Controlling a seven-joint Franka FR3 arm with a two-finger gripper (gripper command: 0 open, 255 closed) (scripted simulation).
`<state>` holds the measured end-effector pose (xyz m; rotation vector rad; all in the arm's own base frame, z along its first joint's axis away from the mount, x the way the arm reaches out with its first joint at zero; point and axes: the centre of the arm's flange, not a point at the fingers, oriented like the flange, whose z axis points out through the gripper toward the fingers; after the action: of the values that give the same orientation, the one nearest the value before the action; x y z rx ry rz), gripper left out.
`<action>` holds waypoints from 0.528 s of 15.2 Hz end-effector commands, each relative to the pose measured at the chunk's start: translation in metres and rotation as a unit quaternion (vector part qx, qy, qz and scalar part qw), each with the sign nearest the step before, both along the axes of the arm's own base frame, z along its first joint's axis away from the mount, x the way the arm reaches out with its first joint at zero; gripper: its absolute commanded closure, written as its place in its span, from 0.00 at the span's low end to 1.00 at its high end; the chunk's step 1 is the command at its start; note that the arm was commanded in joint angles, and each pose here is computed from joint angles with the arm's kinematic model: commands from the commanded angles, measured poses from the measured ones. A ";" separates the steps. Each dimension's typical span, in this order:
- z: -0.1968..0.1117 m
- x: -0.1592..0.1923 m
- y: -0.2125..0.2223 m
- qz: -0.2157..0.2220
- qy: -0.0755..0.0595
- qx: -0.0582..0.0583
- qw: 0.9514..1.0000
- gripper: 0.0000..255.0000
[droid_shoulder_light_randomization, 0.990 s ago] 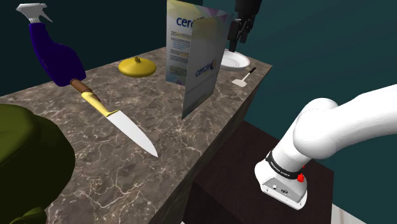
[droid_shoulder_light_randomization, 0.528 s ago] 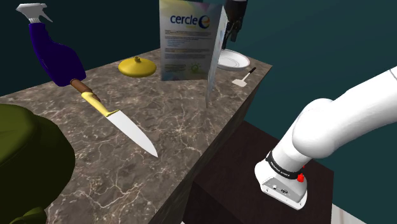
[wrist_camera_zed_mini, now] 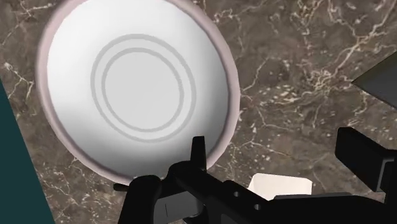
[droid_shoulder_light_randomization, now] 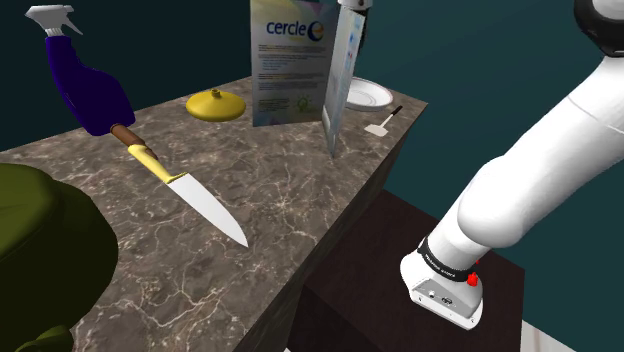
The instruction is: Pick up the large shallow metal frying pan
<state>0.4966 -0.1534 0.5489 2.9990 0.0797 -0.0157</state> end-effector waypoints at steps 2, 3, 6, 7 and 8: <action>-0.011 0.027 -0.026 -0.001 0.000 -0.002 1.000 0.00; -0.015 0.036 -0.034 -0.001 0.000 -0.002 1.000 0.00; -0.026 0.064 -0.060 -0.002 0.001 -0.004 1.000 0.00; -0.030 0.074 -0.068 -0.002 0.001 -0.004 1.000 0.00; -0.033 0.083 -0.076 -0.003 0.001 -0.005 1.000 0.00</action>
<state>0.5693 -0.2246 0.5210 2.9912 0.0714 -0.0189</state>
